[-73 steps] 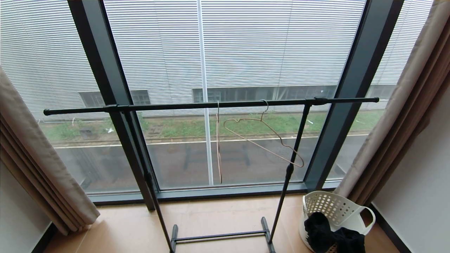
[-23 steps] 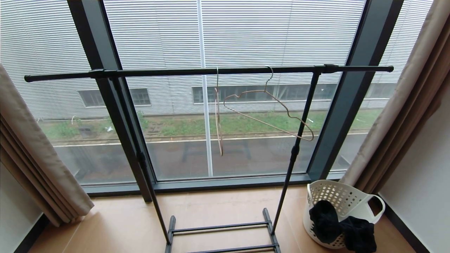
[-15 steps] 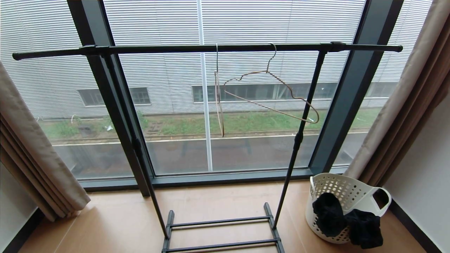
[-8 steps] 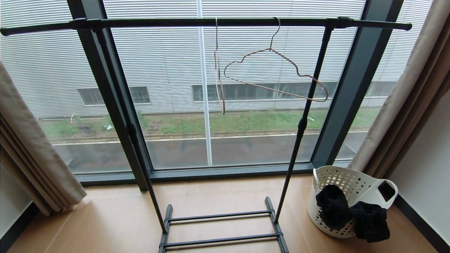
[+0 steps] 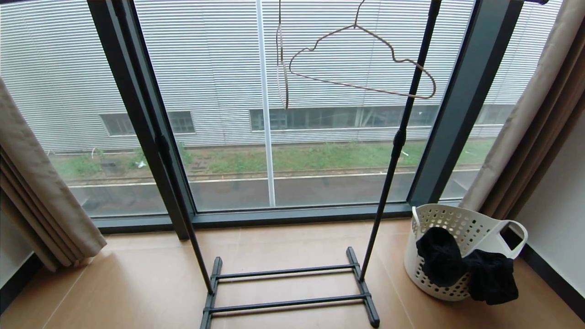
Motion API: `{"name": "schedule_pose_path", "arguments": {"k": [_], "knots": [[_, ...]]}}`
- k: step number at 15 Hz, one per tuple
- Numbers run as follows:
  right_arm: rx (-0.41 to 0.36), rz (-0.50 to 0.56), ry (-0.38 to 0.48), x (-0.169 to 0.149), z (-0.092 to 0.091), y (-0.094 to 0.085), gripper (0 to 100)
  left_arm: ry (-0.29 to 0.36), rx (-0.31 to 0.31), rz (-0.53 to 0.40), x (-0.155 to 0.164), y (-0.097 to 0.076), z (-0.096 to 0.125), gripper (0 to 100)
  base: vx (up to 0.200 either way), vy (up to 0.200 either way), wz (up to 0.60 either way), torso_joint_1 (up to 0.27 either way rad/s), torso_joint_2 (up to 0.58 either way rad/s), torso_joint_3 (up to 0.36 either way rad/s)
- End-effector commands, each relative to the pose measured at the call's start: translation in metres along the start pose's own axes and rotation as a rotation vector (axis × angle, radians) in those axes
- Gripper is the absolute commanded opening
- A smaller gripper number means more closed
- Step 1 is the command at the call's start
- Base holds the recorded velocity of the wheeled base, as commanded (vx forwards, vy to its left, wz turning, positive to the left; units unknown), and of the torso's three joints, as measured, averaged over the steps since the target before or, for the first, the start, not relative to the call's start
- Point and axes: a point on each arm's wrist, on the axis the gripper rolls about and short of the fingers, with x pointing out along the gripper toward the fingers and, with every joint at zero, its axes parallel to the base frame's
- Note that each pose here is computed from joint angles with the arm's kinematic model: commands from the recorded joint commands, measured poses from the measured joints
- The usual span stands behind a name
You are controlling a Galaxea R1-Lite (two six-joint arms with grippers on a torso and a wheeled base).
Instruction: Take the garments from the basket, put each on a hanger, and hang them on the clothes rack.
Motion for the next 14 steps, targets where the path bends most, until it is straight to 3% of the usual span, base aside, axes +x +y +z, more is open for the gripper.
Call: {"name": "schedule_pose_path", "arguments": {"k": [1, 8, 12, 14], "knots": [[0.0, 0.0, 0.001, 0.0001, 0.0, 0.0, 100, 0.0, 0.0, 0.0, 0.0001, 0.0, 0.0002, 100, 0.0, 0.0, 0.0, -0.173, 0.45, 0.276], [0.001, -0.001, -0.002, 0.0002, 0.0001, 0.0, 100, 0.0, 0.0, 0.0, 0.0001, 0.0, 0.0002, 100, 0.0, 0.0, 0.0, -0.053, 0.15, 0.091], [0.001, -0.001, -0.002, 0.0002, 0.0001, 0.0, 100, 0.002, 0.0, 0.0, 0.0001, 0.0, 0.0, 100, 0.0, 0.0, -0.6, -0.002, 0.01, 0.005], [0.0, -0.001, -0.002, 0.0002, 0.0001, 0.0, 100, 0.003, 0.002, 0.002, 0.0002, 0.0, -0.0004, 100, 0.0, 0.0, 0.0, 0.0, 0.0, 0.0]]}}
